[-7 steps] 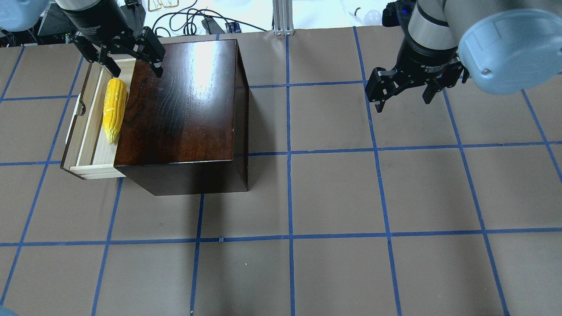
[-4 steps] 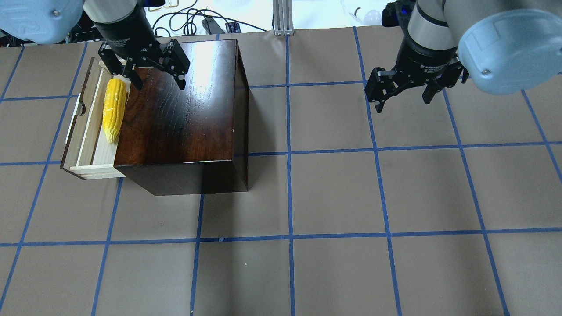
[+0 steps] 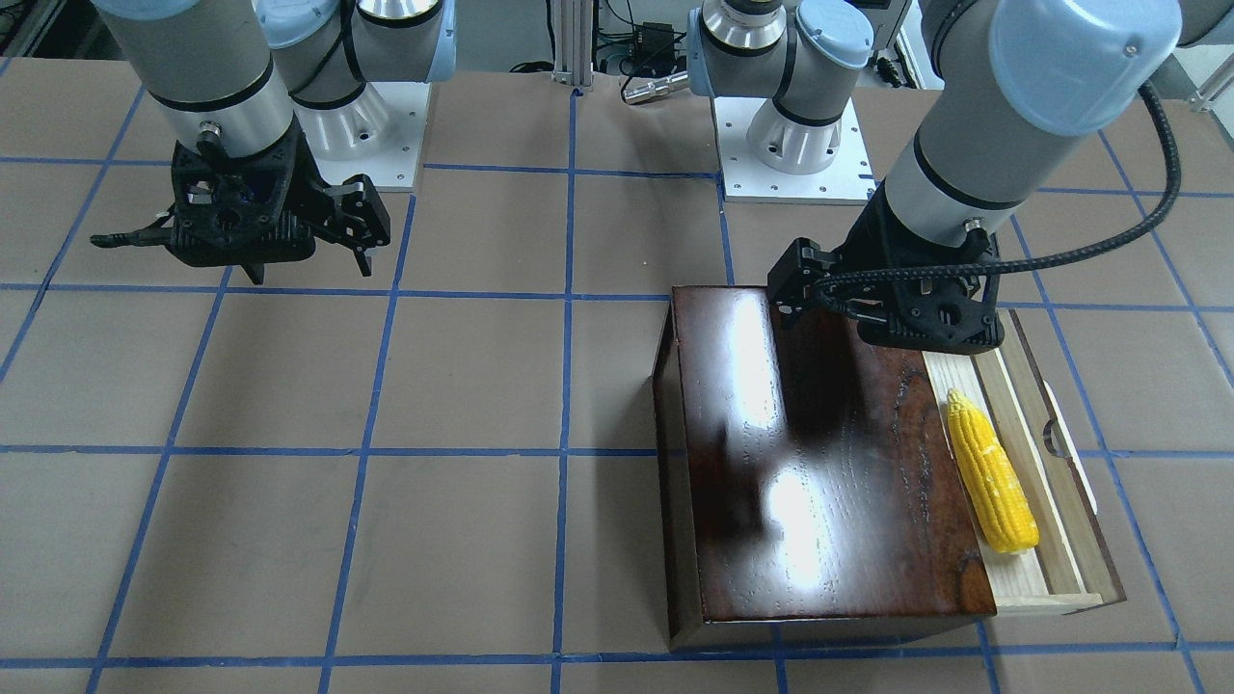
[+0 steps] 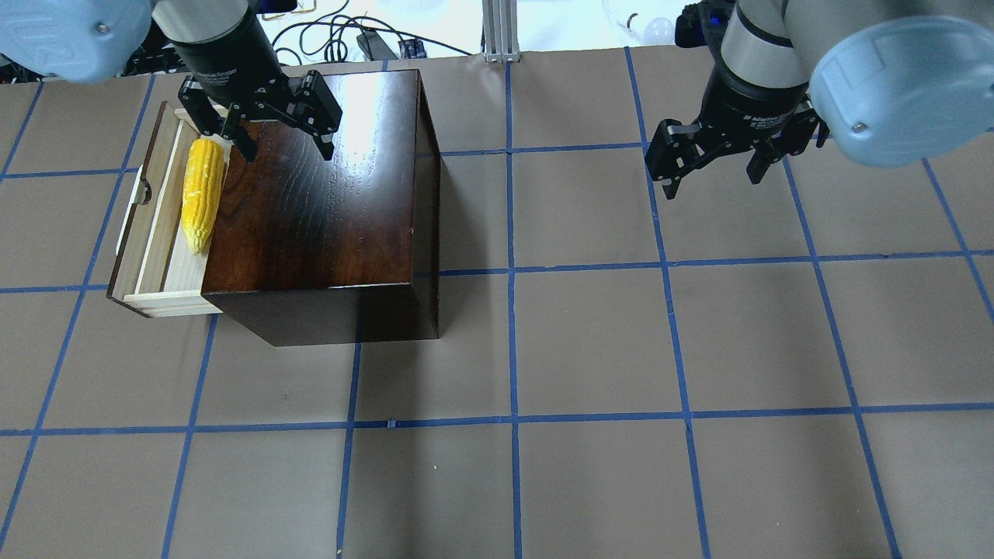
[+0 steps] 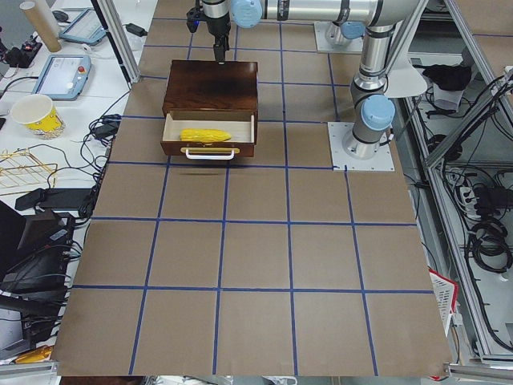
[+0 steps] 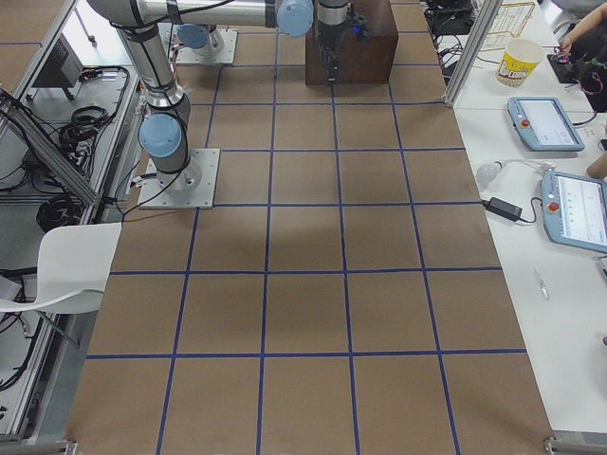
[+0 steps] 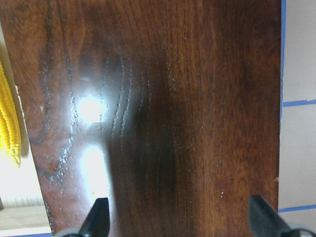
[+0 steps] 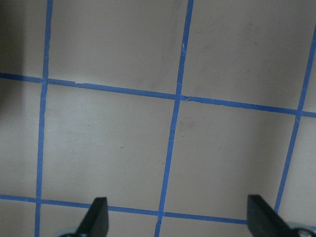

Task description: Open drawer and put corn inside

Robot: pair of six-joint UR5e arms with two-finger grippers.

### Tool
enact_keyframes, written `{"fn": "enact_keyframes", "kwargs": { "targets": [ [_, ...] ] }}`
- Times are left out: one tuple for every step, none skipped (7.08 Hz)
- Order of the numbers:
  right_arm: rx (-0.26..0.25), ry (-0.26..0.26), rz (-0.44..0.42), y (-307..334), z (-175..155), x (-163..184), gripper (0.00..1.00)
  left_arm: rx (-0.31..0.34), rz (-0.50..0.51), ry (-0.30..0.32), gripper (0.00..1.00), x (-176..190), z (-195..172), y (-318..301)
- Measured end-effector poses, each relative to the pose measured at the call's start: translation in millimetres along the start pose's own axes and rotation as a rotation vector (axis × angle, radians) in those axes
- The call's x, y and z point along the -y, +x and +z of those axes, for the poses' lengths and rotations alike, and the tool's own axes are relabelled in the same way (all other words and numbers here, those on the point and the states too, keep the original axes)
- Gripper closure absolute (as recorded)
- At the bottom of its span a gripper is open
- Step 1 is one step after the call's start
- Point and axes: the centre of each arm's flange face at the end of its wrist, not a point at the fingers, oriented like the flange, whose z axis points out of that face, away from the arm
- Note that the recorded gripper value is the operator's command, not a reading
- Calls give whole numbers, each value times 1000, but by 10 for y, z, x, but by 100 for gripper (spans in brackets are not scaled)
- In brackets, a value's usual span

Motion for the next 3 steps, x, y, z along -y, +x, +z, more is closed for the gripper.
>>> {"fn": "enact_keyframes", "kwargs": {
  "targets": [
    [0,0,0,0,0,0,0,2,-2,0,0,-9,-4,-5],
    [0,0,0,0,0,0,0,4,-6,1,0,-20,-12,-9],
    [0,0,1,3,0,1,0,4,-8,2,0,-29,-25,-10]
  ]
}}
